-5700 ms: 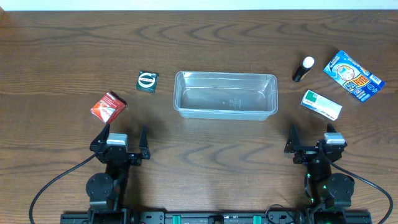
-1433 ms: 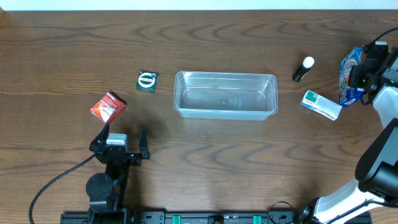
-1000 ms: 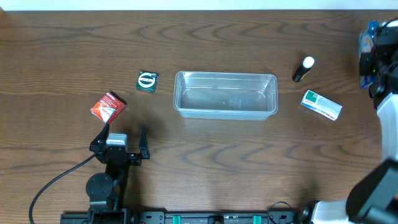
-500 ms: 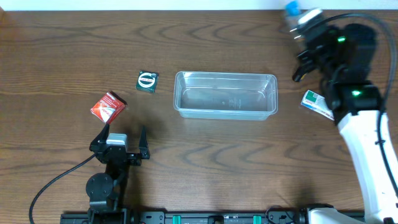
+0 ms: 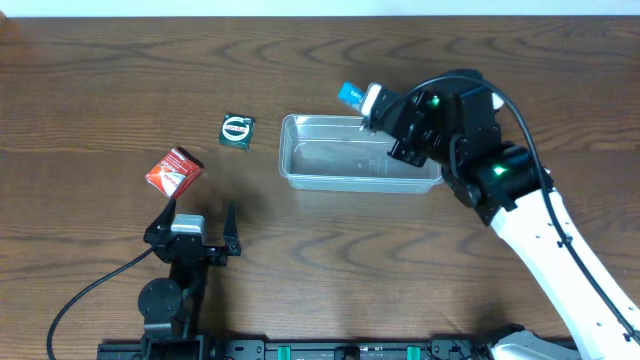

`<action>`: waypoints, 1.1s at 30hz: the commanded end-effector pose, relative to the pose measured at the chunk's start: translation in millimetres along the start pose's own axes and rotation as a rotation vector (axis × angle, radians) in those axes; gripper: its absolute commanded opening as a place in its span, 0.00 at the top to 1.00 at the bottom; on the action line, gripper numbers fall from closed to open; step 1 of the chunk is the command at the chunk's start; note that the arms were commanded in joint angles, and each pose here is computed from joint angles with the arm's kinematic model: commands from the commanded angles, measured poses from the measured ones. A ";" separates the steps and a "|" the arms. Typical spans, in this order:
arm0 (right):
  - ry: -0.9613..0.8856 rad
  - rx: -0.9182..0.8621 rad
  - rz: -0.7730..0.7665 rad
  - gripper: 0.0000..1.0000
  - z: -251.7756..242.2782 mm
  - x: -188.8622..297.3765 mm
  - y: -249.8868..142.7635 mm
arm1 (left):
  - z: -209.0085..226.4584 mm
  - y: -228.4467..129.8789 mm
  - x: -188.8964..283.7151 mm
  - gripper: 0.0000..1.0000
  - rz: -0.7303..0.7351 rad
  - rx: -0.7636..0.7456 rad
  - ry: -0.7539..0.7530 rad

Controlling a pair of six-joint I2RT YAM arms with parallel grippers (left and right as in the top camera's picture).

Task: Pack container
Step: 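Carry the blue box over the clear container and lower it in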

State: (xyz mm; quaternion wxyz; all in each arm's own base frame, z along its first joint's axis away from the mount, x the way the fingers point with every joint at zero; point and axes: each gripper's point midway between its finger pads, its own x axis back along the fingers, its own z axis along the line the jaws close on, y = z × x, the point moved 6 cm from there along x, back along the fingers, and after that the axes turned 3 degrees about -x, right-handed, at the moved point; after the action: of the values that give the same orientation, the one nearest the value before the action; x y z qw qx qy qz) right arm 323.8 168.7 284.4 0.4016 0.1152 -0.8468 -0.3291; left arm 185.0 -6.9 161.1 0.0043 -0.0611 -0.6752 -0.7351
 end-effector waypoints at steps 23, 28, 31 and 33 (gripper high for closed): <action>0.201 0.134 0.193 0.99 27.5 -72.5 -47.1 | -1.9 -12.4 -0.9 0.02 0.043 0.008 -0.015; 0.243 0.216 0.179 0.99 31.2 -86.9 -53.7 | -1.9 -12.4 -0.9 0.02 0.043 0.008 -0.015; 0.250 0.245 0.176 0.99 31.4 -96.1 -57.4 | -1.9 -12.4 -0.9 0.02 0.043 0.008 -0.015; 0.254 0.251 0.180 0.99 31.8 -101.5 -60.8 | -1.9 -12.4 -0.9 0.02 0.043 0.008 -0.015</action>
State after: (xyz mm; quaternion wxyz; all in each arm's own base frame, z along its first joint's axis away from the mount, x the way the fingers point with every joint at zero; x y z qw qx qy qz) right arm 354.5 183.8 169.7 0.5194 0.1096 -0.8277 -0.1819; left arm 185.0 -6.8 161.1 0.0044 -0.0610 -0.6752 -0.7351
